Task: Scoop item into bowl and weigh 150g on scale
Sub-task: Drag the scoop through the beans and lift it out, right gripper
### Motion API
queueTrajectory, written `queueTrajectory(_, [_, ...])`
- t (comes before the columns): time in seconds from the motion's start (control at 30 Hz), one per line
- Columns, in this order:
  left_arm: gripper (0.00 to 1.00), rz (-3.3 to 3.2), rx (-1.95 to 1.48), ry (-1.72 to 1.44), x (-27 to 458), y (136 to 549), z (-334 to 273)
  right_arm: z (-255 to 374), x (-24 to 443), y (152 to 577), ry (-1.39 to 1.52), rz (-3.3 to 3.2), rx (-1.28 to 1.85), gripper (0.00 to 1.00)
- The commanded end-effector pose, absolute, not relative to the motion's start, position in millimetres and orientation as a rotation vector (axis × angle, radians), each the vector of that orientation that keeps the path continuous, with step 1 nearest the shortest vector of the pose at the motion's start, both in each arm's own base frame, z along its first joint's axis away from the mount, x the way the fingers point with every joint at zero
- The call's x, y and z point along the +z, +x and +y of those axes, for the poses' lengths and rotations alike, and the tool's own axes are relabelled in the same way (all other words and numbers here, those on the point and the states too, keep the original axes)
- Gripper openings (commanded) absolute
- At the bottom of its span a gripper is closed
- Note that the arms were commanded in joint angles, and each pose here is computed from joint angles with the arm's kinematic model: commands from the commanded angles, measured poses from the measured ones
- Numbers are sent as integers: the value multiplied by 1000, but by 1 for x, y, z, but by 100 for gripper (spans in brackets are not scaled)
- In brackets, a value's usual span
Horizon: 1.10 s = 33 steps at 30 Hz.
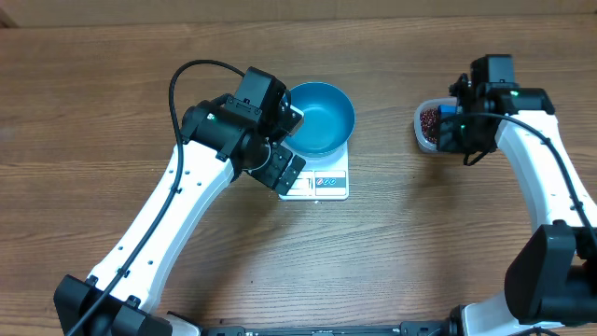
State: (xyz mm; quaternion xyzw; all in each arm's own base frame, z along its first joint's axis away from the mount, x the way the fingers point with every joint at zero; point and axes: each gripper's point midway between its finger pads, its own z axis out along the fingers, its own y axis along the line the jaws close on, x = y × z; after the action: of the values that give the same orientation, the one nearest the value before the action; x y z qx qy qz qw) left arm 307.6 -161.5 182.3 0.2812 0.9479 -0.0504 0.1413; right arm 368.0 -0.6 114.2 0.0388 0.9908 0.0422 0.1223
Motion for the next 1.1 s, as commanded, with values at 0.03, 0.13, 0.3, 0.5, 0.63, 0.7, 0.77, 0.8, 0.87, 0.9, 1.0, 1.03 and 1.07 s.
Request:
queueTrajectory(0.03, [100,2714,-154,807,190,307,-164,15,121,371,114,2874,311,4])
queueTrajectory(0.13, [100,2714,-154,807,190,307,-164,15,119,370,115,2879,316,4])
queueTrajectory(0.3, [99,2714,-154,807,190,307,-164,16,110,364,121,2907,326,4])
queueTrajectory(0.5, [100,2714,-154,807,190,307,-164,18,101,361,123,2922,341,4])
queueTrajectory(0.63, [100,2715,-154,806,190,307,-164,18,101,361,123,2920,344,4])
queueTrajectory(0.7, [100,2714,-154,807,190,307,-164,17,101,361,127,2920,344,4])
queueTrajectory(0.77, [100,2715,-155,807,190,307,-164,16,102,361,138,2918,367,4])
queueTrajectory(0.8, [99,2714,-154,807,190,307,-164,16,102,361,151,2914,393,4])
queueTrajectory(0.87, [100,2714,-154,807,190,307,-164,14,104,361,173,2904,433,4])
queueTrajectory(0.9, [100,2714,-154,807,190,307,-164,13,105,361,190,2896,463,4])
queueTrajectory(1.0, [100,2714,-154,807,190,307,-164,7,107,362,230,2879,516,4])
queueTrajectory(1.03, [100,2714,-154,807,190,307,-164,4,108,361,248,2873,536,4])
queueTrajectory(1.07, [100,2714,-154,807,190,307,-164,2,109,361,259,2870,550,4])
